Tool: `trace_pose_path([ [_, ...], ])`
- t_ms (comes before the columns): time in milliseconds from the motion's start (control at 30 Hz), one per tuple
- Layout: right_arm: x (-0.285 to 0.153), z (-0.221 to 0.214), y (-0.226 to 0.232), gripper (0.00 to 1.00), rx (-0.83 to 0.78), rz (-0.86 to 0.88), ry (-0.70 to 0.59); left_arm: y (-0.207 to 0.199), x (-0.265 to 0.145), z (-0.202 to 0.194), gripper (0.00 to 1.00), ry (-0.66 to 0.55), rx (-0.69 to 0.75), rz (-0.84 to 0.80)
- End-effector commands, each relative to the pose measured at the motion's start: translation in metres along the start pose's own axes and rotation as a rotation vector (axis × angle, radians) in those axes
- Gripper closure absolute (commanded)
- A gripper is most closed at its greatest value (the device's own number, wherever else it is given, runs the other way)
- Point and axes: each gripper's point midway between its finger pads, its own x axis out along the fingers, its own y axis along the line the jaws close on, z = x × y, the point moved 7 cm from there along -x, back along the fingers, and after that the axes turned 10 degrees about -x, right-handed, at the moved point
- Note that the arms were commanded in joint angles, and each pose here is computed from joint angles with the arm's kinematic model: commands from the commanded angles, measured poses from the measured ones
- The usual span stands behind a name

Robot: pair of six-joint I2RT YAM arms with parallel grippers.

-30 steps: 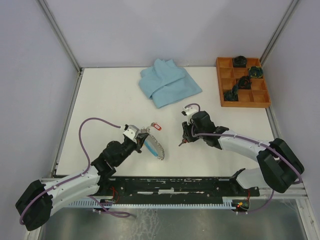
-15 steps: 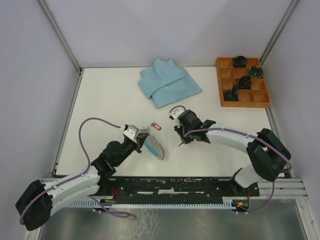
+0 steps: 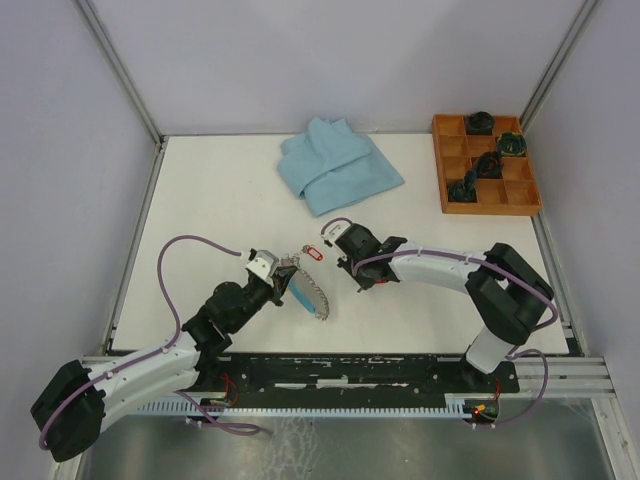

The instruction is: Put the keys on the keyring

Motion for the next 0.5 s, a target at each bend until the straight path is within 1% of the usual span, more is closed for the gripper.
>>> trace_pose_path([
  [0,-0.0034,0.0096,-0.0082,0.76,-0.017,-0.075,0.007,-0.008,0.0041,0.0283,0.97,-0.115,-0.026,-0.03],
  [167,-0.0065,0.0102,-0.0118,0.78,-0.021,-0.106,0.012,-0.0083,0.0042,0.0281,0.97,-0.114,-0.025,-0.032],
  [467,-0.0032,0.0107,-0.0118,0.79,-0.02,-0.11,0.031,-0.0084,0.0039,0.0288,0.97,-0.117,-0.026,-0.033],
])
